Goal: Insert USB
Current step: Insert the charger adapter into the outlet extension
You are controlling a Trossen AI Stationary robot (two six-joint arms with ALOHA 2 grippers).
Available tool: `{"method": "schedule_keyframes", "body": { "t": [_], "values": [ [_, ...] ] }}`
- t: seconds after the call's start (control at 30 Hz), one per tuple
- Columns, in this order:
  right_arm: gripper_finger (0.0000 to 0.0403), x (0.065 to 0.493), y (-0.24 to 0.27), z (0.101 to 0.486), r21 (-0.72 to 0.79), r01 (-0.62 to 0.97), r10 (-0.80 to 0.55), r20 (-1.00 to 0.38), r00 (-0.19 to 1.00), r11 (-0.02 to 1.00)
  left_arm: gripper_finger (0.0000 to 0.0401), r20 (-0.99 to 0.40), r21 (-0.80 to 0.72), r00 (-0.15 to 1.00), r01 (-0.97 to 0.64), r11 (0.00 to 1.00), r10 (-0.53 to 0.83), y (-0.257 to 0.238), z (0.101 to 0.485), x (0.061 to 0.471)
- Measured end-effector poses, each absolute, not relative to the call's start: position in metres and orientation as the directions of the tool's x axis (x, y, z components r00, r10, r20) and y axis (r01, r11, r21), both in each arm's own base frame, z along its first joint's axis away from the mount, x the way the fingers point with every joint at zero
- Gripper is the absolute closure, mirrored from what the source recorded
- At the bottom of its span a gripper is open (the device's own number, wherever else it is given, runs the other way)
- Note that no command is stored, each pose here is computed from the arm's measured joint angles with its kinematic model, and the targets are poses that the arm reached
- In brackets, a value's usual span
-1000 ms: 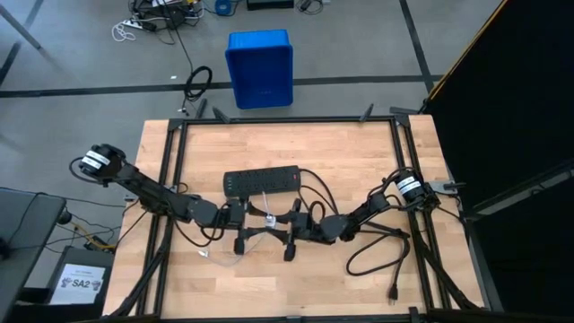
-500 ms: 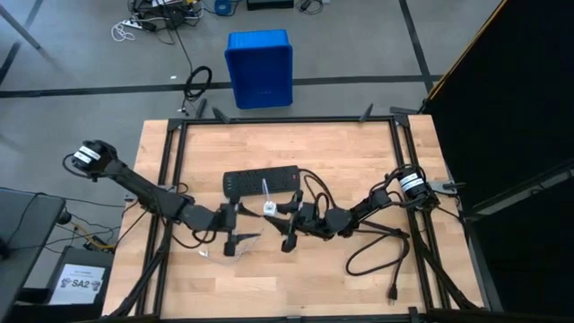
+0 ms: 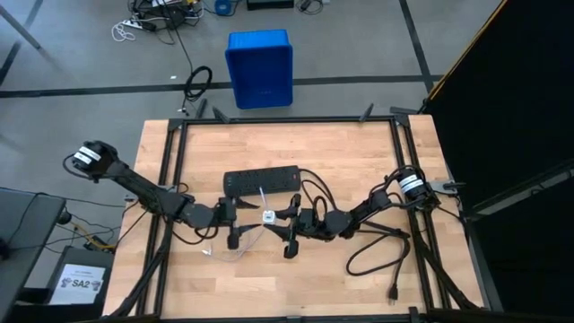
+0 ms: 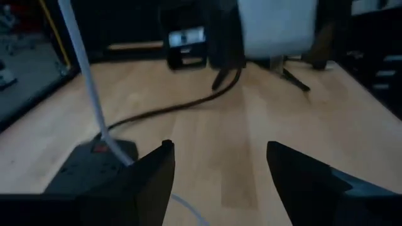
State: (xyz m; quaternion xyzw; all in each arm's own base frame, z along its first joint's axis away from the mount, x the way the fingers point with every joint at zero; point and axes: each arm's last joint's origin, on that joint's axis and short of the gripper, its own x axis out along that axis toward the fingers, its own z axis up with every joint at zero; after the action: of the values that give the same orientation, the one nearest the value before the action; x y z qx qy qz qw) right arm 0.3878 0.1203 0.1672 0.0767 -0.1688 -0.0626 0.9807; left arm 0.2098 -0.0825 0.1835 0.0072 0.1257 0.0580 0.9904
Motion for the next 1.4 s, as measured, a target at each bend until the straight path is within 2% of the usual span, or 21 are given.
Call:
{"method": "schedule_keyframes", "body": {
  "t": [0.2, 0.33, 0.47, 0.7, 1.03, 1.27, 1.4],
  "values": [
    [0.0292, 0.398, 0.105, 0.17, 0.13, 0.089, -0.127, 0.323, 0.938, 0.988, 0.0164, -0.253, 0.028, 0.953, -0.165, 0.986, 0.167, -0.073, 0.171, 0.215],
    [0.0292, 0.406, 0.088, 0.169, 0.155, 0.046, -0.091, 0.303, 0.949, 0.987, 0.0164, -0.238, 0.03, 0.96, -0.145, 0.989, 0.147, -0.073, 0.171, 0.217],
    [0.0292, 0.411, 0.077, 0.168, 0.171, -0.047, -0.005, 0.29, 0.957, 0.984, 0.0164, -0.218, 0.021, 0.968, -0.125, 0.992, 0.126, -0.074, 0.174, 0.217],
    [0.0292, 0.415, 0.072, 0.162, 0.196, -0.274, 0.23, 0.22, 0.948, 0.942, 0.0164, -0.218, 0.092, 0.969, -0.101, 0.991, 0.119, -0.074, 0.175, 0.217],
    [0.0292, 0.414, 0.074, 0.157, 0.24, -0.46, 0.428, 0.176, 0.887, 0.855, 0.0164, -0.186, 0.12, 0.982, 0.059, 0.991, -0.035, -0.078, 0.184, 0.214],
    [0.0292, 0.413, 0.077, 0.157, 0.249, -0.533, 0.506, 0.167, 0.846, 0.809, 0.0164, -0.119, 0.119, 0.973, 0.213, 0.97, -0.2, -0.083, 0.191, 0.215],
    [0.0292, 0.413, 0.077, 0.157, 0.251, -0.546, 0.521, 0.163, 0.838, 0.799, 0.0164, -0.121, 0.104, 0.962, 0.257, 0.961, -0.244, -0.084, 0.191, 0.214]
  ]
}}
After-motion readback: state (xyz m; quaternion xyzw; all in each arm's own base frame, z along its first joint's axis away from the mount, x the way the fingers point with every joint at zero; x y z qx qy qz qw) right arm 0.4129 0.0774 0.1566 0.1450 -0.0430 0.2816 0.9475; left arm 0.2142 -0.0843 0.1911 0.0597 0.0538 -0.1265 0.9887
